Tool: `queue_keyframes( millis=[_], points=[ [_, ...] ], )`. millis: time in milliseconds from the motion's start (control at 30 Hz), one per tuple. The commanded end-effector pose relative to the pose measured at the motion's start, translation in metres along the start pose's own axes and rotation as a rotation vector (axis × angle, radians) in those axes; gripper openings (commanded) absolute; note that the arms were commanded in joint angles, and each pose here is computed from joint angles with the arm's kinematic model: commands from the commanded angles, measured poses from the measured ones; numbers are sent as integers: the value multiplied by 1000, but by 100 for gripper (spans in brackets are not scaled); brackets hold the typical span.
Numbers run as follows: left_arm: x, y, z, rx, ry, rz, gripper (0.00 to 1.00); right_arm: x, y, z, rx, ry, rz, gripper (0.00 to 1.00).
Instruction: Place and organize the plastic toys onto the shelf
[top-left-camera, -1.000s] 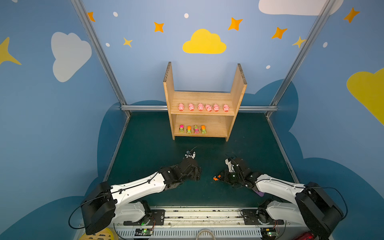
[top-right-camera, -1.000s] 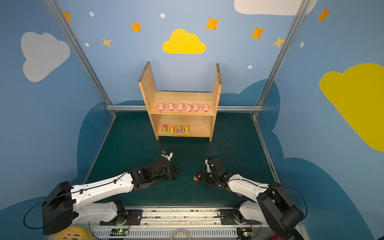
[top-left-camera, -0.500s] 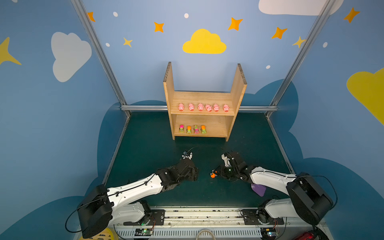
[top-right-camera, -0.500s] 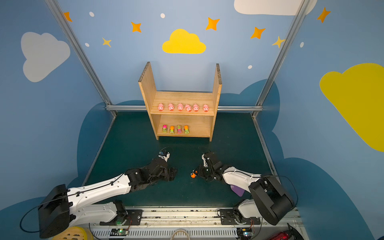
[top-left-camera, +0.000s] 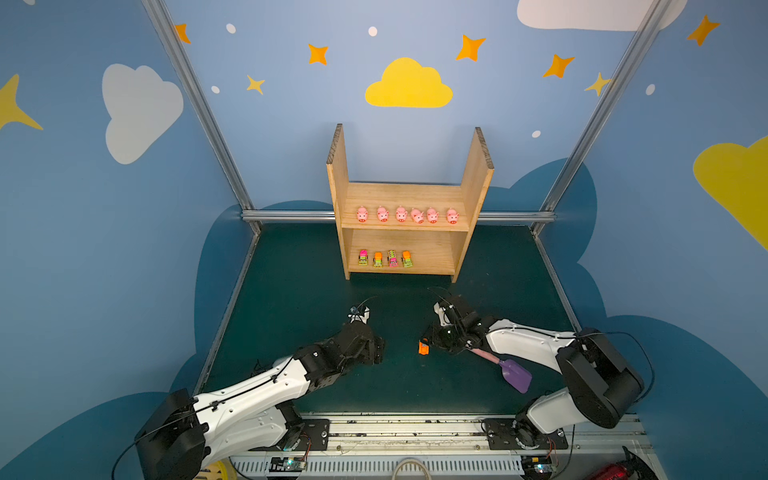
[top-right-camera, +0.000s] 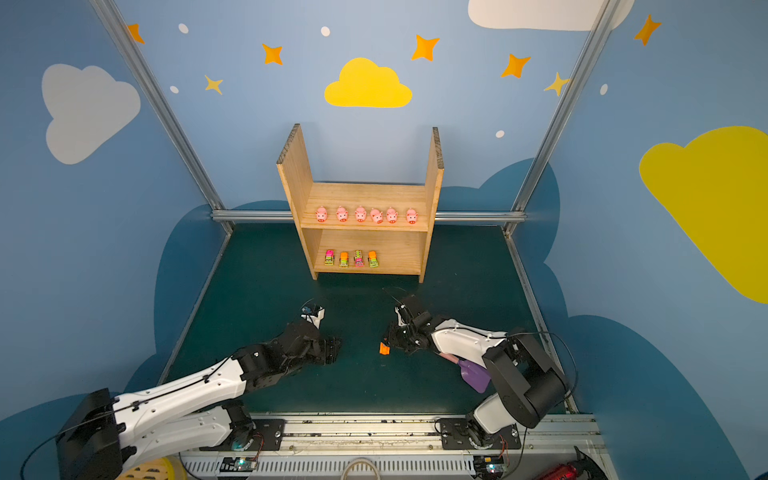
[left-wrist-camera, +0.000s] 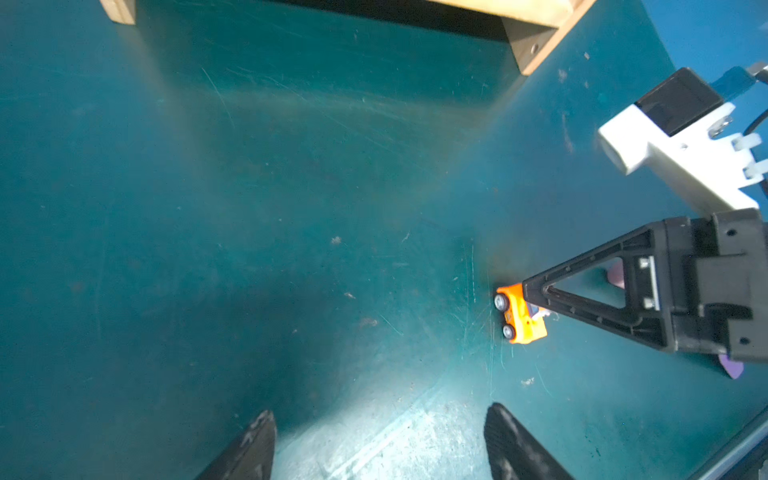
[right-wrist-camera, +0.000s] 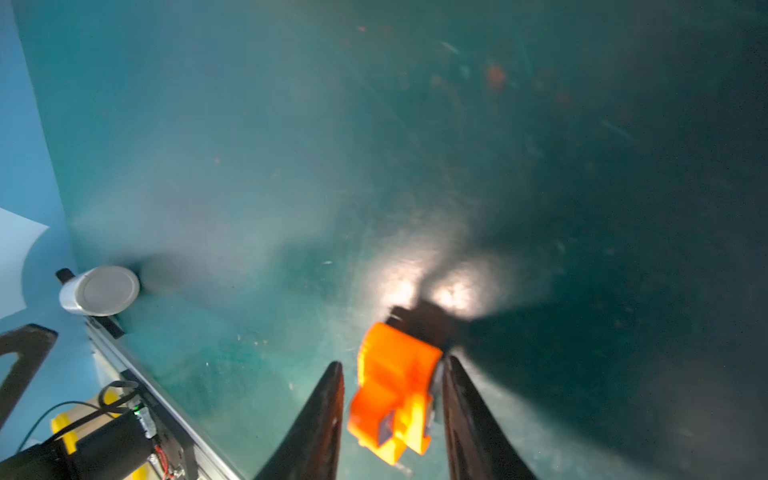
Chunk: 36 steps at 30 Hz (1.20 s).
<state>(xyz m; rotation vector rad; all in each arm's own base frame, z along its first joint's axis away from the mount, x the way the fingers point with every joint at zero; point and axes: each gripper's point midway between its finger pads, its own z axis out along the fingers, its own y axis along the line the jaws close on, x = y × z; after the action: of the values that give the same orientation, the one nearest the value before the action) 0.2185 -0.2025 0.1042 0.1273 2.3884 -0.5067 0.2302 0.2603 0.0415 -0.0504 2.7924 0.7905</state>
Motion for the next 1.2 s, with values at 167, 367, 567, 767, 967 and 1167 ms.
queue_keyframes(
  millis=[167,367,567,767,967,1167],
  points=[
    [3,8,-4,-2,-13,-16,83,6,-4,-10,197,-49,-141,53],
    [1,16,-13,-13,-40,-25,85,11,-5,-23,284,-164,-206,63],
    [-2,21,-25,-2,-90,-31,100,21,-2,-19,272,-209,-234,65],
    [0,32,-37,-7,-129,-61,100,26,-5,-14,294,-224,-239,66],
    [0,43,-53,-4,-183,-97,100,26,-3,-19,305,-250,-250,66],
    [1,56,-66,-11,-232,-136,100,27,3,-18,291,-277,-259,66]
  ],
)
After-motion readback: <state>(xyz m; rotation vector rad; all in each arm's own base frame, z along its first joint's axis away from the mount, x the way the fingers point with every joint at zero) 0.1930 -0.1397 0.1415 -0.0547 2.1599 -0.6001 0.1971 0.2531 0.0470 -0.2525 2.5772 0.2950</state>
